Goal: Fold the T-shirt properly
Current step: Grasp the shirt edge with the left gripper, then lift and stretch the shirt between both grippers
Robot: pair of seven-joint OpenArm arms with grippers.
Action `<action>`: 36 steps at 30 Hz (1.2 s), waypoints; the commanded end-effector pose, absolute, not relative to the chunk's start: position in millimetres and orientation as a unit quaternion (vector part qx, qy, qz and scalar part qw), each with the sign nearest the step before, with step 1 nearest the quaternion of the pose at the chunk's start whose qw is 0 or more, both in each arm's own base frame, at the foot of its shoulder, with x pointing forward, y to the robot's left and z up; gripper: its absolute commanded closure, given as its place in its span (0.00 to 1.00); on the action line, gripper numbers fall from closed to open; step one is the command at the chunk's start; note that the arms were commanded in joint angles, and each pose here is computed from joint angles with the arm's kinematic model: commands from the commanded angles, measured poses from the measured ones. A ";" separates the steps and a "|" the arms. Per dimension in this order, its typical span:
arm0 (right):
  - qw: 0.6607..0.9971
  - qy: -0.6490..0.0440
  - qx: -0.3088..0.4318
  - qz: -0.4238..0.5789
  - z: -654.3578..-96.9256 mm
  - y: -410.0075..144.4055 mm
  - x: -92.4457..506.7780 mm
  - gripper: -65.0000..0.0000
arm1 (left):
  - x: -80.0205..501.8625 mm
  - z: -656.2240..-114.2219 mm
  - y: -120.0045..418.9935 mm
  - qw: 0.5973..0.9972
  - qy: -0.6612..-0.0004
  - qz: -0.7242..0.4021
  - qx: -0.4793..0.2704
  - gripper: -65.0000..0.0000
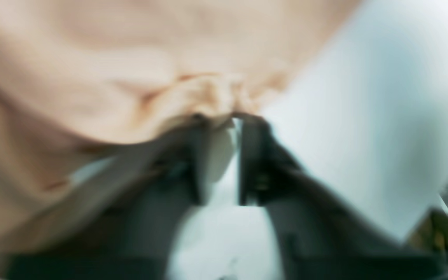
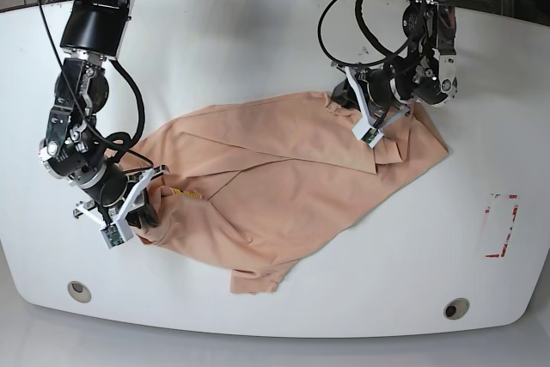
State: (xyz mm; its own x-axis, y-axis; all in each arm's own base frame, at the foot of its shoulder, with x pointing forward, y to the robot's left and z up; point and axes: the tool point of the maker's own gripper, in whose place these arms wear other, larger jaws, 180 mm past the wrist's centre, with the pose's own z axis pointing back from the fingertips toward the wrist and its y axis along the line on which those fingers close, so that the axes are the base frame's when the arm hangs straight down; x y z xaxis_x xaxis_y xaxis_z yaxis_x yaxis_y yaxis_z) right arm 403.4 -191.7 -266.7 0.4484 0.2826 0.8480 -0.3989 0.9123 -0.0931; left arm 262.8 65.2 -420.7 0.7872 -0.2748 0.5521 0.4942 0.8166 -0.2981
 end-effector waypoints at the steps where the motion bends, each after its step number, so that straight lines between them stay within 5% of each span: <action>1: 0.830 -0.516 0.055 0.205 -243.1 -193.9 411.8 0.90 | 272.4 -416.5 66.6 0.920 -0.270 -0.193 -0.207 1.00; 20: 0.817 -0.529 0.040 0.225 -232.0 -185.1 395.0 0.90 | 292.5 -327.9 92.6 0.880 -0.407 -0.195 -0.150 1.00; 36: 0.822 -0.529 0.031 0.209 -234.9 -197.7 384.5 0.90 | 323.3 -282.5 158.6 0.860 -0.453 -0.227 -0.058 1.00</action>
